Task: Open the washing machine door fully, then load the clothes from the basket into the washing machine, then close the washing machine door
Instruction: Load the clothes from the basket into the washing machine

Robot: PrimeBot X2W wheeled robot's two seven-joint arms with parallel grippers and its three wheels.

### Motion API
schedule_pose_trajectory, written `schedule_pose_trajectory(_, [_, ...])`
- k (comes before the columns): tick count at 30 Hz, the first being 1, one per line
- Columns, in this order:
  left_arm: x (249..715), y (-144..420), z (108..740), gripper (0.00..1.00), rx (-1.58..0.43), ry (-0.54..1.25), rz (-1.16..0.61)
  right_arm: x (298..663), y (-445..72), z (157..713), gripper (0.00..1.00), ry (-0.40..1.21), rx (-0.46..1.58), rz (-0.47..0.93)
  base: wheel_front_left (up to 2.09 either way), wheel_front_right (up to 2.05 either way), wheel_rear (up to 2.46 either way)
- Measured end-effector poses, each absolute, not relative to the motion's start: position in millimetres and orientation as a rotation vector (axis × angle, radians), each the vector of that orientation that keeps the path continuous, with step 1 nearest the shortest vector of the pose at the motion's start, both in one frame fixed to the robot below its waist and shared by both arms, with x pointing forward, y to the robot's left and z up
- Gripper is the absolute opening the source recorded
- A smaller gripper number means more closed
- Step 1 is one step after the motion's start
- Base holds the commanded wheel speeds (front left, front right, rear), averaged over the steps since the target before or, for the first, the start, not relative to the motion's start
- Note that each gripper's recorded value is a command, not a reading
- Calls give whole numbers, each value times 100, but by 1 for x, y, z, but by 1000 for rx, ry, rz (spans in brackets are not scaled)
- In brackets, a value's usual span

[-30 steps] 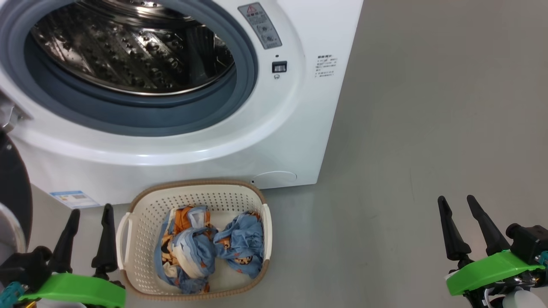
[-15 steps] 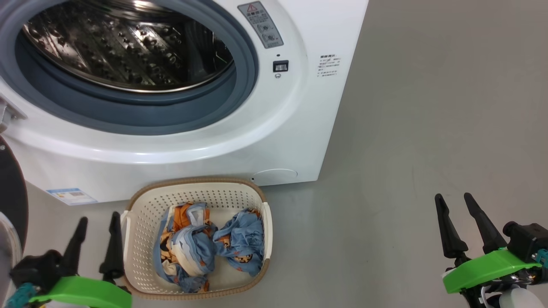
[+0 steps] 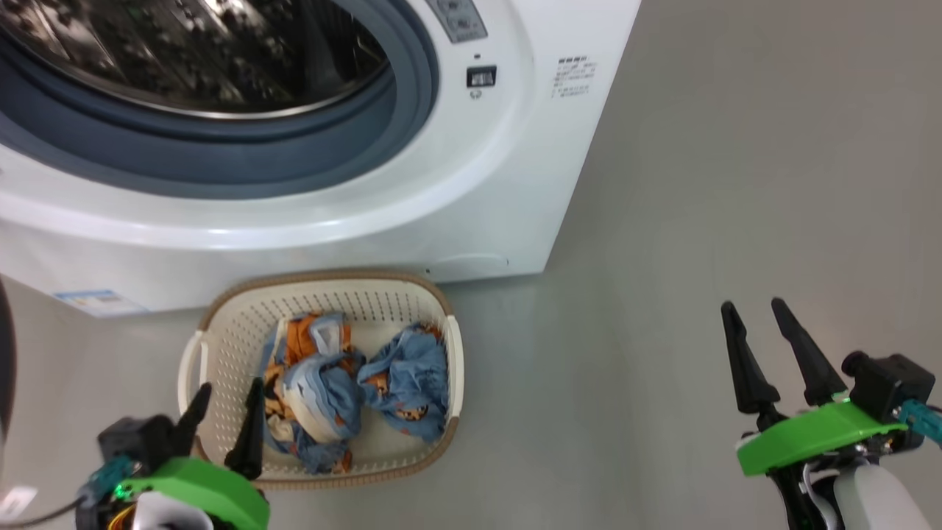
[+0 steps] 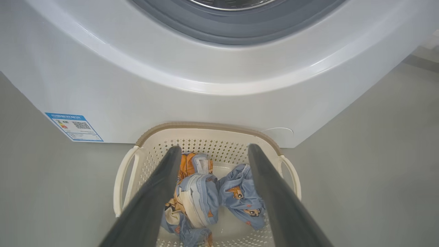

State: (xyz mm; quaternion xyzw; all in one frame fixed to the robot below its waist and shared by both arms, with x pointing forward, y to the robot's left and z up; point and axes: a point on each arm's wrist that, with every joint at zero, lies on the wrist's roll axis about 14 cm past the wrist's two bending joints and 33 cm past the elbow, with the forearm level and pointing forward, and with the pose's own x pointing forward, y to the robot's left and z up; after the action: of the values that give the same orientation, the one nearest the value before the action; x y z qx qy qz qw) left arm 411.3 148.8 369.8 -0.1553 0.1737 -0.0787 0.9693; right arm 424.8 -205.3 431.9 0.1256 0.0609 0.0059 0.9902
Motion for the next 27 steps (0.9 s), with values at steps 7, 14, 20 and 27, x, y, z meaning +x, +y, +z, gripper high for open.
schedule_pose_trajectory(7, [420, 132, 324, 100, -304, 500, -204, 445, -201, 419, 100, 140, 240, 23, 0, 0, 0])
schedule_pose_trajectory(14, [433, 123, 283, 100, -282, 628, -232, 468, -187, 400, 100, 166, 237, 65, 0, 0, 0])
schedule_pose_trajectory(20, [440, 122, 241, 100, -272, 749, -231, 484, -173, 373, 100, 209, 233, 101, 0, 0, 0])
schedule_pose_trajectory(27, [448, 124, 204, 100, -258, 839, -231, 498, -167, 351, 100, 231, 233, 118, 0, 0, 0])
